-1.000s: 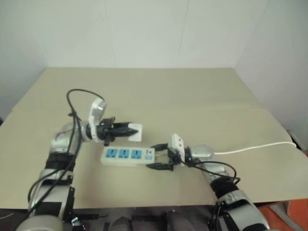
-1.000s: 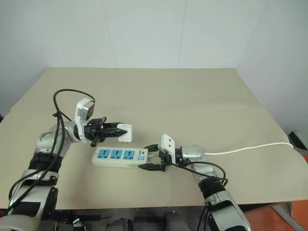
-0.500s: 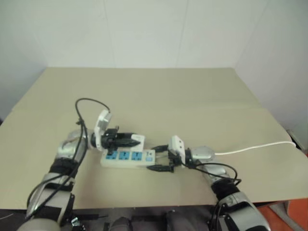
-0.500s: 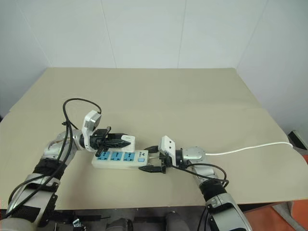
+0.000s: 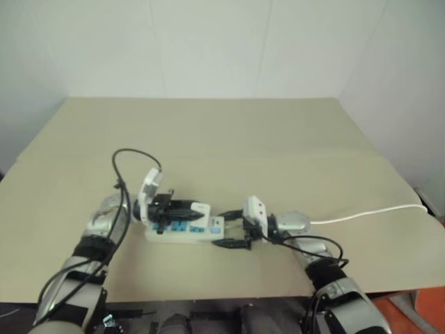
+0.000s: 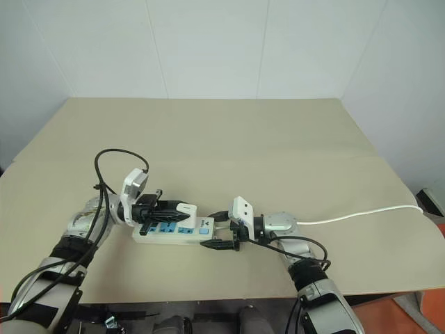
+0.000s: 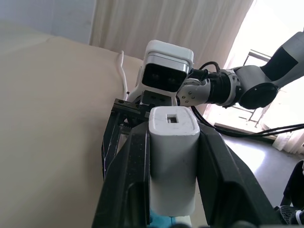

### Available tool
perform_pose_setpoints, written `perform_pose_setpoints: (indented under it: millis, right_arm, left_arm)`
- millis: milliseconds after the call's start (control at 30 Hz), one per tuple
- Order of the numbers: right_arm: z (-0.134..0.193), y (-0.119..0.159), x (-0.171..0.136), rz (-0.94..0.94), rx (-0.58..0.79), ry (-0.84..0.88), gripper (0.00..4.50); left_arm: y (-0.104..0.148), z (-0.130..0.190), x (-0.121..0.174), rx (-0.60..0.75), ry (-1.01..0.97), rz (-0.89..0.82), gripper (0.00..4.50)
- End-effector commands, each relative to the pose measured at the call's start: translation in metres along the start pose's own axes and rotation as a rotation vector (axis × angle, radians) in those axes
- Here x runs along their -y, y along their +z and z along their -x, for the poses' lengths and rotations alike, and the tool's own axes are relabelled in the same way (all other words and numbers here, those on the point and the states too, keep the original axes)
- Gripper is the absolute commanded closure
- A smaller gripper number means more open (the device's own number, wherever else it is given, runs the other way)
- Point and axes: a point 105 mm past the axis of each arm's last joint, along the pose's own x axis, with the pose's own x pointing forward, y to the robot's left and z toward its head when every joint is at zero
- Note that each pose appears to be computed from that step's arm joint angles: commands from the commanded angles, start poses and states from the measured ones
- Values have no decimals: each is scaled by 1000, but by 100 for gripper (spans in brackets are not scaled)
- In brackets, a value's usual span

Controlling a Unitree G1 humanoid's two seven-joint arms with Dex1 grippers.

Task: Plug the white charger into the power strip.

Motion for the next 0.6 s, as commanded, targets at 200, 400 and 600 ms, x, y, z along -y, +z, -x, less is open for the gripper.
perform_pose_setpoints:
  millis: [200,400,600]
  right_arm:
    - [-1,2,-4,13,-11,32,109]
    - [-2,2,-5,12,-12,37,109]
    - [-2,2,-5,14,-14,37,109]
  left_arm:
    - [-1,3,2,-22,-9,-22,352]
    - [-11,6,-1,-64,12,-31,352]
    - [-16,5,-2,-66,20,-66,352]
